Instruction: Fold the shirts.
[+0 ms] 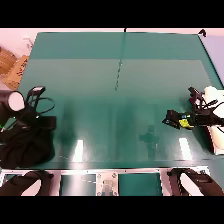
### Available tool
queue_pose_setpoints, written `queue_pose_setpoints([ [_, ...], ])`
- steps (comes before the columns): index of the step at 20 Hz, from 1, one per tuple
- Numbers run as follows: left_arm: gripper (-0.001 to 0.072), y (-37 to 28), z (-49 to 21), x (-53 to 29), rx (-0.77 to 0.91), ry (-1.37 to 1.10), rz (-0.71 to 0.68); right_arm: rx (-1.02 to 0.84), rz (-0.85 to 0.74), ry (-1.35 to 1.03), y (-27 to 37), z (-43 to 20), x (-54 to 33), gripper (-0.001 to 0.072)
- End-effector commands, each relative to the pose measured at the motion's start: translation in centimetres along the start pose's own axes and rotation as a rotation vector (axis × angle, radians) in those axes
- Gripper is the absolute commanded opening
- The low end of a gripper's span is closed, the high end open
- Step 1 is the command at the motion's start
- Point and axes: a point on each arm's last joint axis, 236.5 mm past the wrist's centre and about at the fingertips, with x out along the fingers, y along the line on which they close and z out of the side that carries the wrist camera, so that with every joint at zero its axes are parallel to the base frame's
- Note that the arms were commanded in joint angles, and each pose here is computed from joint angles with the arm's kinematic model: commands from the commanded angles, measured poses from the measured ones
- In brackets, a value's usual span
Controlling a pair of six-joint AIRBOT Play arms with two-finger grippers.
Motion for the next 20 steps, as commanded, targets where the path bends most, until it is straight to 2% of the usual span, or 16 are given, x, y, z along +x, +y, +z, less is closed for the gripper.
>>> queue_pose_setpoints([
  [1, 0.0720, 6.9, -2.6, 2.5, -0.012, 0.069, 0.301, 0.000, 0.000, 0.000, 0.0, 0.0, 0.0, 0.0012],
  [5, 0.0720, 6.2, -3.3, 7.2, 0.052, 0.033, 0.275, 0.000, 0.000, 0.000, 0.0, 0.0, 0.0, 0.0013],
  [6, 0.0631, 6.0, -3.0, 7.7, 0.060, 0.012, 0.266, 0.000, 0.000, 0.000, 0.0, 0.0, 0.0, 0.0012],
  [7, 0.0295, 5.9, -2.8, 7.7, 0.063, 0.003, 0.263, -0.001, 0.000, 0.000, 0.0, 0.0, 0.0, 0.0013],
  [8, 0.0018, 5.9, -2.5, 7.5, 0.083, -0.001, 0.262, 0.000, 0.000, 0.000, 0.0, 0.0, 0.0, 0.0012],
  [11, 0.0020, 4.6, 0.7, 3.9, 0.085, -0.071, 0.205, -0.001, 0.000, 0.000, 0.0, 0.0, 0.0, 0.0013],
  [16, 0.0019, -8.5, 9.9, -12.7, 0.193, -0.472, -0.318, 0.000, 0.000, 0.001, 0.0, 0.0, 0.0, 0.0013],
  [20, 0.0020, -21.1, 10.3, -22.3, 0.451, -0.780, -0.608, 0.000, 0.000, 0.001, 0.0, 0.0, 0.0, 0.0013],
])
